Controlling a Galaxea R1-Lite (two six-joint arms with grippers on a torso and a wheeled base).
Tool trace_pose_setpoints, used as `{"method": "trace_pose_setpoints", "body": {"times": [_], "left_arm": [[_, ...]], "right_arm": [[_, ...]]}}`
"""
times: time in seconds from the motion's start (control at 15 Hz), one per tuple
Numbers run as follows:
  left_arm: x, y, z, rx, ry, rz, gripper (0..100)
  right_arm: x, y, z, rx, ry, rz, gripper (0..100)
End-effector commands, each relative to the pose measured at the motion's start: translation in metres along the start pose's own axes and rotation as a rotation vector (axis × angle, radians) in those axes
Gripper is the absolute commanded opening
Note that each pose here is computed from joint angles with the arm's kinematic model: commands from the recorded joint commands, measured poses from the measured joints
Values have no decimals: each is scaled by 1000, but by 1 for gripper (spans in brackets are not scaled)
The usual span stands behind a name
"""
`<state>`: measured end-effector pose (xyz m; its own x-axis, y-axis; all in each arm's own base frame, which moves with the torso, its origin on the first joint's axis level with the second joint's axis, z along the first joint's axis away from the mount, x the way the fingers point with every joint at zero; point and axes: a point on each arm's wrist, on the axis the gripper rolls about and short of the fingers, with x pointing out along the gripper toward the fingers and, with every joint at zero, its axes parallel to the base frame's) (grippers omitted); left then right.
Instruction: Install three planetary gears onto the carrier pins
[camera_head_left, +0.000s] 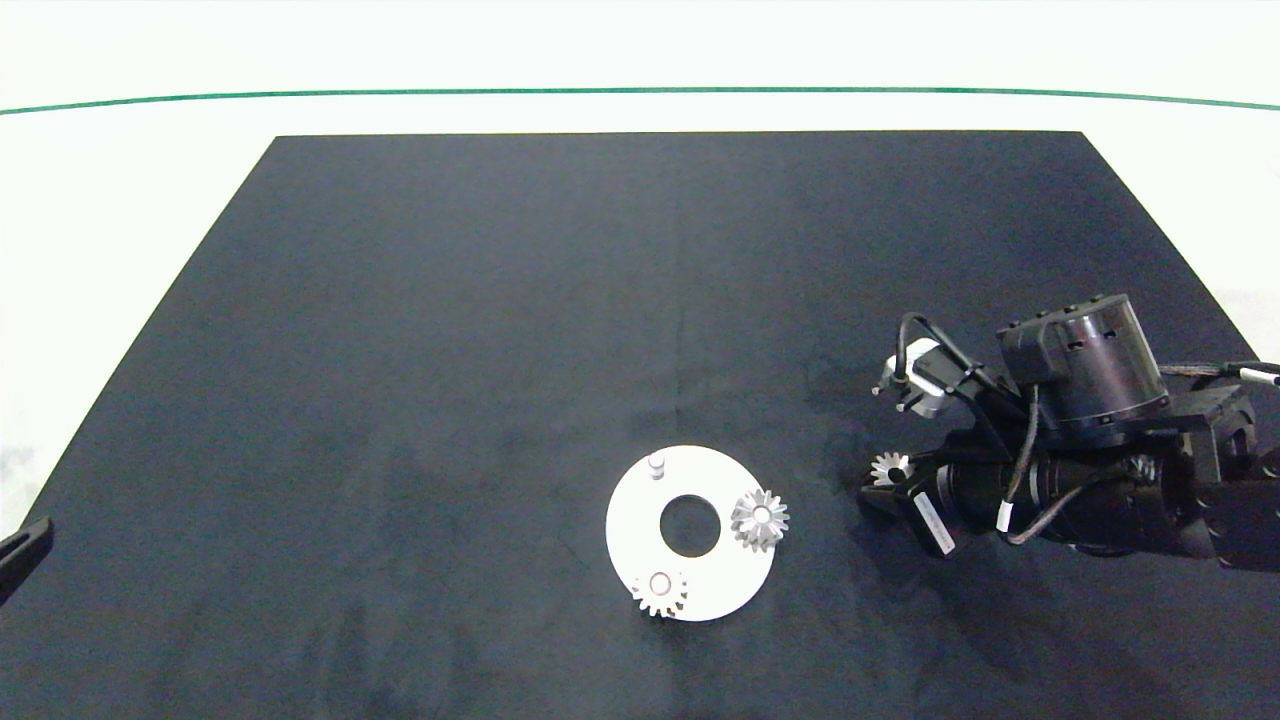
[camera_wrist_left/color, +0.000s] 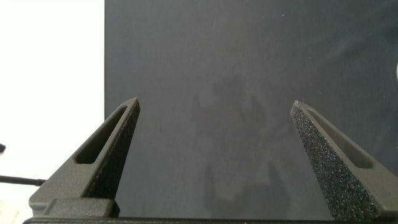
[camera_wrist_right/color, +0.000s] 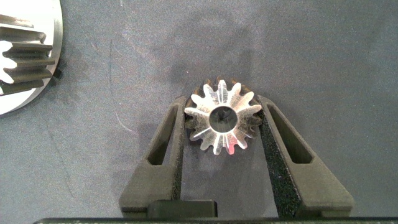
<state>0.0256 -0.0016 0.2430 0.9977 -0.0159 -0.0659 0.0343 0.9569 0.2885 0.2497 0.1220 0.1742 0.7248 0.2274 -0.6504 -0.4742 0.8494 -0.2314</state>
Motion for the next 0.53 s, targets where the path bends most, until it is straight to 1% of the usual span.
{"method": "trace_pose_setpoints", "body": {"times": [0.07,0.2,0.27,0.53], "left_arm": [[1,0,0,3,3,1,100],[1,0,0,3,3,1,100],[0,0,0,3,2,1,100],[0,0,0,3,2,3,100]], "right_arm": [[1,0,-1,-2,6,1,10],[1,0,-2,-3,11,0,7],[1,1,-2,-5,8,1,7],[-12,-1,8,-10,-41,-5,7]]}}
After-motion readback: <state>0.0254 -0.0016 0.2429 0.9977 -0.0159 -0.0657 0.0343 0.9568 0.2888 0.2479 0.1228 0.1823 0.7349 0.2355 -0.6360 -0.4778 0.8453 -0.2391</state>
